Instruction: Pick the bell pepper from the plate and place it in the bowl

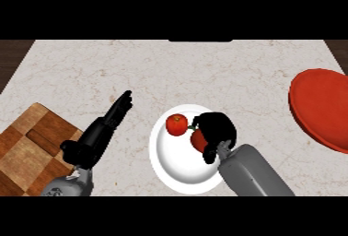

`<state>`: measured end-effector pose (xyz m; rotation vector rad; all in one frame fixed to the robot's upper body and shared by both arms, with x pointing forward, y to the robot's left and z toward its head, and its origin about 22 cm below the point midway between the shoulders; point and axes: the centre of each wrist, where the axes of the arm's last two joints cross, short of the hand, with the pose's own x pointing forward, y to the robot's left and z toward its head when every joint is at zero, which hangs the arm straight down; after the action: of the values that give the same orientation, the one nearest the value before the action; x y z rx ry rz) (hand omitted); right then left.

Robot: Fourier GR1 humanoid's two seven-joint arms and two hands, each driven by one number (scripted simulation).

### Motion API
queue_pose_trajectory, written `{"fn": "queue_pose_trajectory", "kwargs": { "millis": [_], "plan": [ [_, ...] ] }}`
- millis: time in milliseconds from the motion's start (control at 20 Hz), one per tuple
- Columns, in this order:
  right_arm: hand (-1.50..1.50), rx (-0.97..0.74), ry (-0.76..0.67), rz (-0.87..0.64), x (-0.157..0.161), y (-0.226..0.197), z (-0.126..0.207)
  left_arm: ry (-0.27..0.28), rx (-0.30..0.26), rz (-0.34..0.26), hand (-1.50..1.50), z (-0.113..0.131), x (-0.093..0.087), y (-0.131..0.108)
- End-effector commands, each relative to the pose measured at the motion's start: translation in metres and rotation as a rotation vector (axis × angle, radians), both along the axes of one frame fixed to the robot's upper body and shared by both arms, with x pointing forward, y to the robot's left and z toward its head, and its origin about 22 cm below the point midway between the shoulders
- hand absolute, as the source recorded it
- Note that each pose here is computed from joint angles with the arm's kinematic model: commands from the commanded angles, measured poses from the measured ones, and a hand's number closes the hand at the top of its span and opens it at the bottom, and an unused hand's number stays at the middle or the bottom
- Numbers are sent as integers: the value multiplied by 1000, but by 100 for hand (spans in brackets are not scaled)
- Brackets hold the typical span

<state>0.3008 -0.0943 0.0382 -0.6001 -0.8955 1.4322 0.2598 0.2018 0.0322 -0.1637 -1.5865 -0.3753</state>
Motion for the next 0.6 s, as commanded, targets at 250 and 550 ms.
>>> {"fn": "queue_pose_trajectory", "kwargs": {
  "millis": [250,550],
  "plan": [
    [150,33,-94,35,4,8,-1,-13,-2,2,0,-1,-2,9],
    [150,14,-125,-444,61,-53,8,-14,-7,-16,0,-5,3,4]
  ]
}}
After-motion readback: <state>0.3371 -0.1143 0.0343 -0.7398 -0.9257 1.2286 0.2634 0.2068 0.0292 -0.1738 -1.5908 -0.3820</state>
